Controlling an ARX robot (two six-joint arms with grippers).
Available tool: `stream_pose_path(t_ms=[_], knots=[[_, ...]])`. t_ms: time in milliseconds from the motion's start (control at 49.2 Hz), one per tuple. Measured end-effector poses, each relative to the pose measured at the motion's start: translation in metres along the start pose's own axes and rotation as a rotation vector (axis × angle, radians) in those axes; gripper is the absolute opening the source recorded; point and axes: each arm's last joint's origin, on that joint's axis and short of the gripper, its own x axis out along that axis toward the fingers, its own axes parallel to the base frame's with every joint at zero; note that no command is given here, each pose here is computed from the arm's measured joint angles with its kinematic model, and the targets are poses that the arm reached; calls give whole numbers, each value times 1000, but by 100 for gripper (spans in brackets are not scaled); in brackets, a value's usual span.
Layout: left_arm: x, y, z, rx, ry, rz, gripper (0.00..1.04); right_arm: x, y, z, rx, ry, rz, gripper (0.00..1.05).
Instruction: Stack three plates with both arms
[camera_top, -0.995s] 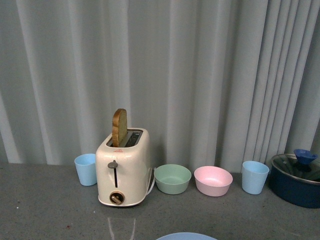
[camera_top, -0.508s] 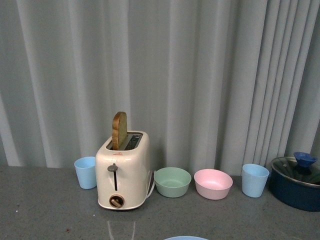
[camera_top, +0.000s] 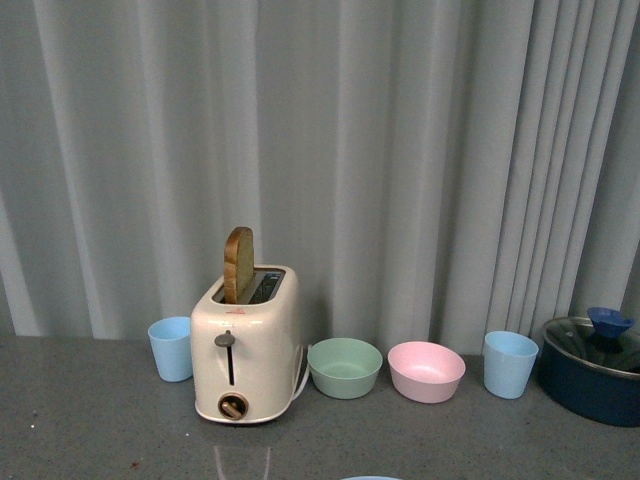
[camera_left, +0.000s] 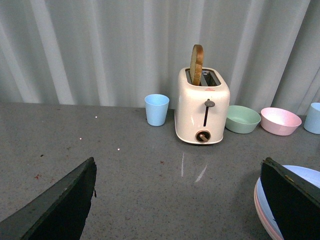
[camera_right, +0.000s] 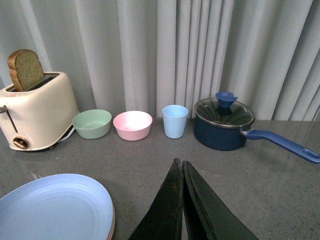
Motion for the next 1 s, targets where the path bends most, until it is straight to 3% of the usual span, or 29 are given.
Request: stream_pose_path(t_ms=[873,995], knots=[[0,0,0,0,-1,0,98,-19,0,-10,-1,-6,0,3],[0,0,0,0,-1,0,98,-19,0,-10,-1,-6,0,23]])
